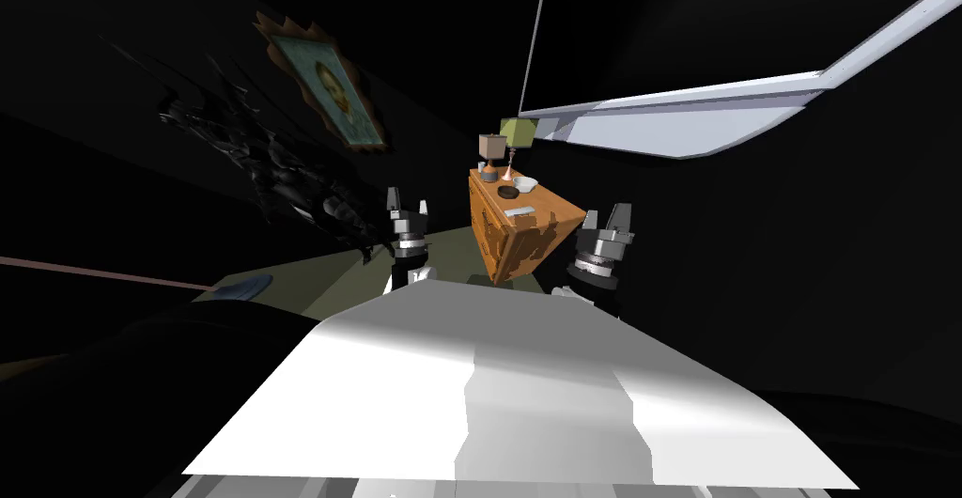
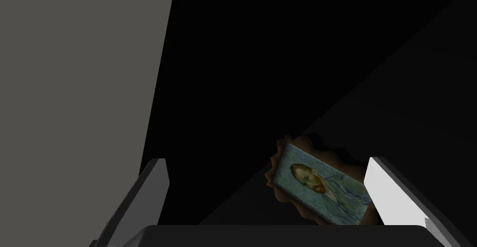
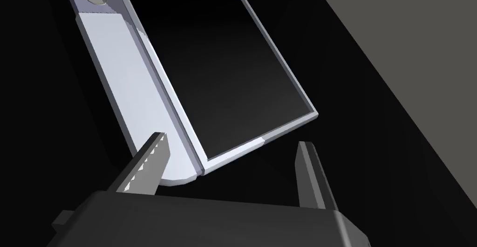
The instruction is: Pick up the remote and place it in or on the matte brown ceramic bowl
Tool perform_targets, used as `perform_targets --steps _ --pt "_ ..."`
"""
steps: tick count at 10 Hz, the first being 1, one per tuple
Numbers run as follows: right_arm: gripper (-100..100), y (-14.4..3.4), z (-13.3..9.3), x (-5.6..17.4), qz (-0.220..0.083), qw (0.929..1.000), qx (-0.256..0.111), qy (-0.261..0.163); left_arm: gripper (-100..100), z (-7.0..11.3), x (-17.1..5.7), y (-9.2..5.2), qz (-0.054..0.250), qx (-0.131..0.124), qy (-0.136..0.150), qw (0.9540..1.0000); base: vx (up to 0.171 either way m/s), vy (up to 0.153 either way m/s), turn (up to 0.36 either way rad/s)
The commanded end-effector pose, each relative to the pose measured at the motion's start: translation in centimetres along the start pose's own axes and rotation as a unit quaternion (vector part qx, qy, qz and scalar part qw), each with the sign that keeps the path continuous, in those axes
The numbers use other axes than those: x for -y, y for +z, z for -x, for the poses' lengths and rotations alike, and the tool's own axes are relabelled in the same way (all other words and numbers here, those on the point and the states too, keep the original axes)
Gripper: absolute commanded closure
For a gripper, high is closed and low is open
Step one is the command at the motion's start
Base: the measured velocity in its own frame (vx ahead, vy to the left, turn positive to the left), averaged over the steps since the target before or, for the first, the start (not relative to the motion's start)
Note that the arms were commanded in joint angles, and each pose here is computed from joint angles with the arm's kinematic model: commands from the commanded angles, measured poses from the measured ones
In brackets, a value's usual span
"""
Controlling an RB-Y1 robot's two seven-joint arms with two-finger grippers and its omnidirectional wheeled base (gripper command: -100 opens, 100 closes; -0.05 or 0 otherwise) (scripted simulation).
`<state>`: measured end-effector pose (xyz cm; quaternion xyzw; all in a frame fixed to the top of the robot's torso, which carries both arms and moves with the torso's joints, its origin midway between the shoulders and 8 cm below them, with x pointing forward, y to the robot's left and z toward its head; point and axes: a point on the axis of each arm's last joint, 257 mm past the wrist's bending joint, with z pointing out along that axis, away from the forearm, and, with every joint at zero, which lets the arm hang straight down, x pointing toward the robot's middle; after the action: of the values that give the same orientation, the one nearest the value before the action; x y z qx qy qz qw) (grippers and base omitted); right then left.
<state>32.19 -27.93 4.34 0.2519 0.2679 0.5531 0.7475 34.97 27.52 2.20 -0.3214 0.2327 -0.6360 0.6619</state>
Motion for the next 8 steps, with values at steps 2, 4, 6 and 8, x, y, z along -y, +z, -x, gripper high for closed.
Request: perform_targets --steps 2,4,6,8 --pt "-100 -0.7 -0.5 -0.2 -0.001 0.9991 -0.031 -0.027 0 0.0 0.0 0.0 0.0 0.0 0.0 1.0 -0.095 -0.006 0.03" --pt "-100 -1.6 -0.7 -0.3 -0.006 0.9969 -0.056 -0.055 0 0.0 0.0 0.0 0.0 0.0 0.0 1.0 -0.139 -0.011 0.041" --pt "-100 -2.8 -0.8 -0.2 -0.014 0.992 -0.084 -0.093 0 0.0 0.0 0.0 0.0 0.0 0.0 1.0 -0.177 -0.006 0.065" --pt "-100 -4.1 -0.7 0.0 -0.023 0.983 -0.117 -0.14 0 0.0 0.0 0.0 0.0 0.0 0.0 1.0 -0.169 0.01 0.083"
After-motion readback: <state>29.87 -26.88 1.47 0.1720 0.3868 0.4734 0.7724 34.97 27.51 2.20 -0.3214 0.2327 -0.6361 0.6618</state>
